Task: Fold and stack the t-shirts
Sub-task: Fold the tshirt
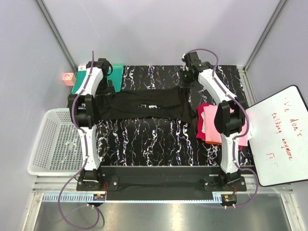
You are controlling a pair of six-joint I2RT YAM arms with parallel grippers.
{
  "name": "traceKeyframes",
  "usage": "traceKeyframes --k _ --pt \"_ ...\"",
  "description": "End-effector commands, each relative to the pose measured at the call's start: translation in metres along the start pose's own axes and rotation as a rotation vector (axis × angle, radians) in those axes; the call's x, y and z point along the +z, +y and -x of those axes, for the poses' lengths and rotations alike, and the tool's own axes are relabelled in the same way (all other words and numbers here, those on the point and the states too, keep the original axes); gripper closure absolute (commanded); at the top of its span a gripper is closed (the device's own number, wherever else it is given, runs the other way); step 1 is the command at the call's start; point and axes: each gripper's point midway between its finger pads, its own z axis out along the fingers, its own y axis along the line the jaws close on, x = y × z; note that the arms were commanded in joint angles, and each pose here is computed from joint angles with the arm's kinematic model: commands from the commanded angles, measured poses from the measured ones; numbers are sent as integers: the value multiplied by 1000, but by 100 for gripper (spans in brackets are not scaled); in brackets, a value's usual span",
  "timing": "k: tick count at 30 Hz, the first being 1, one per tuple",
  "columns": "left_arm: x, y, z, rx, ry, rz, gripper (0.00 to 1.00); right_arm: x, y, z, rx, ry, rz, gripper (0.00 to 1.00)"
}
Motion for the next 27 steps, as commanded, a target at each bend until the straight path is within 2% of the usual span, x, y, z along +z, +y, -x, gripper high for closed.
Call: traceKeyframes --k 1,9,12,13,14,16,18,19,23,26,27 --pt "1 2 13 -1 -11 -23 1 11 2 23 -16 -20 8 92" --pt "6 -2 8 31 10 -48 1 42 -8 55 27 -65 -36 92" --pt "-4 -4 8 44 -4 -73 1 54 -20 55 49 -59 -91 73" --pt "-6 -5 7 49 -10 -84 1 54 -27 61 52 -83 -129 55" --pt "-17 -3 9 53 -34 -96 1 50 -28 64 53 -95 -137 50" --pt "-31 -5 11 68 -76 -119 1 35 -24 75 54 -136 -136 25" --pt "-41 -6 11 89 -98 -141 1 23 -22 84 62 -178 -138 12" --pt "-49 -6 12 88 -119 -156 1 8 -21 89 64 -203 -138 10" --pt "-53 -9 7 103 -125 -183 1 -18 -12 85 74 -206 -95 15" --pt "-46 -13 -1 116 -94 -187 1 -20 8 61 84 -121 19 23" --pt "-43 -15 -5 123 -82 -186 1 -23 18 54 107 -97 77 42"
